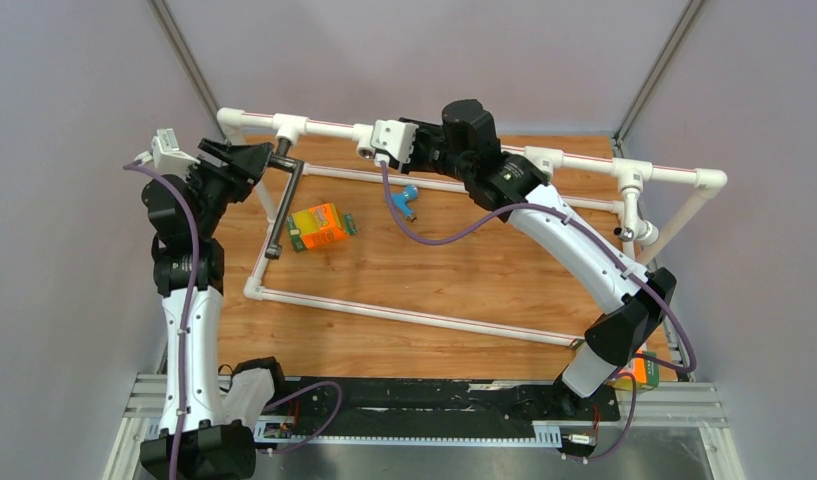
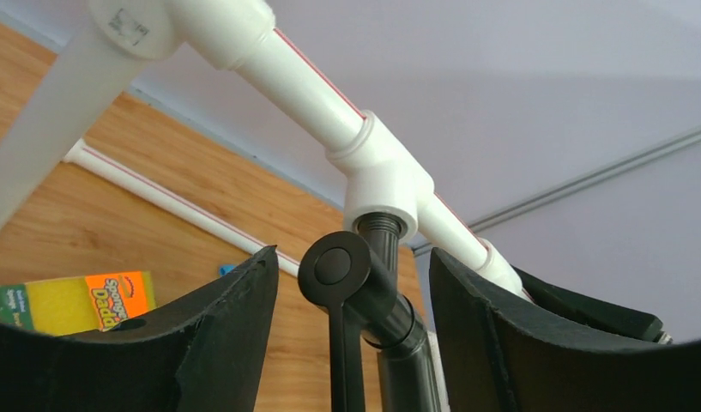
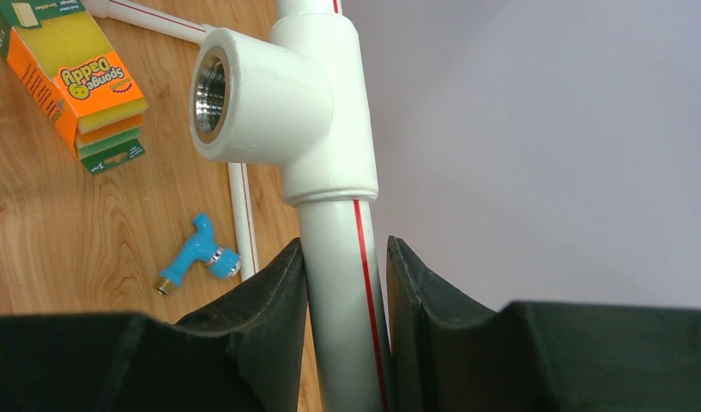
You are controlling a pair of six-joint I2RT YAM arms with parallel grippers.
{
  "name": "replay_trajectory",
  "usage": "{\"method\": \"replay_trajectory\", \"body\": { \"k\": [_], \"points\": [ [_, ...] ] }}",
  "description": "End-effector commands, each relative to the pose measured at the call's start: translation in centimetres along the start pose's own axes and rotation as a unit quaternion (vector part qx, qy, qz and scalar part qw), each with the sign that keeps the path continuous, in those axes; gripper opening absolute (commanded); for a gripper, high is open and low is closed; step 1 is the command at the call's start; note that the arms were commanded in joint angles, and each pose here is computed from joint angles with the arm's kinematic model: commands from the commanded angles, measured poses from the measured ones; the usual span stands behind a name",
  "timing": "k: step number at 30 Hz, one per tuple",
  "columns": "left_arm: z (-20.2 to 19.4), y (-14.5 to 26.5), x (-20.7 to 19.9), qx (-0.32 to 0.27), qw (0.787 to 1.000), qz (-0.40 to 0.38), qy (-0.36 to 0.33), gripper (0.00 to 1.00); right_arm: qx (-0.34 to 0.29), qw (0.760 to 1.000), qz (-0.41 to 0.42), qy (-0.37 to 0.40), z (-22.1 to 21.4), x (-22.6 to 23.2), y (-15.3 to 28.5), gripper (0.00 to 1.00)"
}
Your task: Install the water faucets
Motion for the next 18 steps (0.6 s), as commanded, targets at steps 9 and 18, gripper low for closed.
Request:
{"method": "replay_trajectory", "body": {
  "k": [9, 18],
  "points": [
    [2.0, 1.5, -5.4, -0.009, 0.992, -0.105, -0.067, 0.2, 0.013, 0.988, 0.13, -0.077, -1.3, 7.4, -2.7, 0.0],
    [-0.5, 0.9, -10.4, 0.097, 0.953, -0.134, -0.254, 0.2, 0.013, 0.989, 0.128, -0.077, -1.2, 7.3, -2.7, 0.0]
  ]
}}
Point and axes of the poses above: each gripper's point midway between its finger pads, its own y axis back along the fingers, its own x axis along the line the jaws close on, z = x × y, the point moved 6 cm from there along y, back along the fingers, and after that the axes turned 3 degrees about y, right-handed, at the moved point
